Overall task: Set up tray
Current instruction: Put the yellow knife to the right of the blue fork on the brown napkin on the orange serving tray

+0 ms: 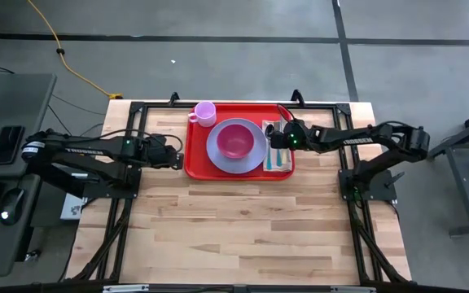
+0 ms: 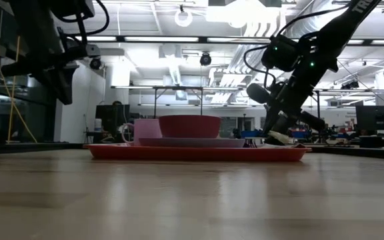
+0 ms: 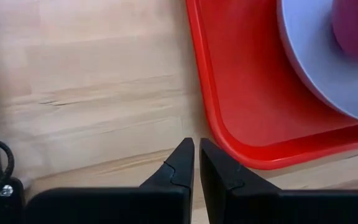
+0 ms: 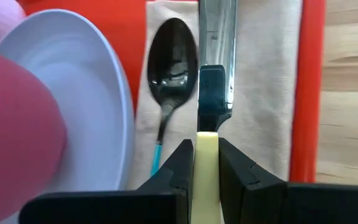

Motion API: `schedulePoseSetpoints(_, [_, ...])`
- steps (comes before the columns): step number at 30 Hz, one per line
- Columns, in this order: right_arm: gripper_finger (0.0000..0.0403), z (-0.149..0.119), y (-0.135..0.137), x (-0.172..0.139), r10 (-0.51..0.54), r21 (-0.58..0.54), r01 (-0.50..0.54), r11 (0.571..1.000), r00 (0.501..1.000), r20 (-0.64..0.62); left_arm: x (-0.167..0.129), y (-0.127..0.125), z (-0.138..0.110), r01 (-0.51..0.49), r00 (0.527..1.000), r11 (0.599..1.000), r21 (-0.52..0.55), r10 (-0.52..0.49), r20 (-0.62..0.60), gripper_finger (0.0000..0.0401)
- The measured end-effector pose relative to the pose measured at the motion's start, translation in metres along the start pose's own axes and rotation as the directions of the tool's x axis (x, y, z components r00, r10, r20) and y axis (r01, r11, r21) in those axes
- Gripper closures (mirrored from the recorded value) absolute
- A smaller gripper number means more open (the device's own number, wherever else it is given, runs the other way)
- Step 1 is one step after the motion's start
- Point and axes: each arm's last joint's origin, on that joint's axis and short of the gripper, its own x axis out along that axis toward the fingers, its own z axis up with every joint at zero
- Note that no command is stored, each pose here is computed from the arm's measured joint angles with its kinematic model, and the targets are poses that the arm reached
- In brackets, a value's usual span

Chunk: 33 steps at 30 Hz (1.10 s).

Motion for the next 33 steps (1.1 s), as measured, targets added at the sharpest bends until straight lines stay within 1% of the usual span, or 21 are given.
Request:
schedulePoseSetpoints(3, [0.0376, 0.0009, -0.0033, 0.0004, -0.023, 0.003, 0.023, 1.0, 1.0, -0.015, 0.0001, 0.0002, -0.0001, -0.001, 1.0, 1.0, 0.001, 0.001, 0.0, 0.0345])
schedulePoseSetpoints(17, [0.0368, -0.0006, -0.006, 0.0003, -0.048, -0.006, 0.048, 0.999, 0.998, -0.033, 0.0003, 0.0003, -0.0002, -0.003, 1.0, 1.0, 0.001, 0.003, -0.003, 0.0345])
schedulePoseSetpoints(23, [0.0353, -0.0007, -0.0061, 0.0003, -0.049, -0.007, 0.049, 0.999, 0.998, -0.034, 0.0003, 0.0003, -0.0003, -0.003, 1.0, 1.0, 0.002, 0.003, -0.003, 0.0345])
schedulePoseSetpoints(33, [0.0347, -0.0008, -0.0061, 0.0003, -0.047, -0.005, 0.047, 0.999, 0.998, -0.038, 0.0003, 0.0003, -0.0003, -0.003, 1.0, 1.0, 0.002, 0.003, -0.004, 0.0345])
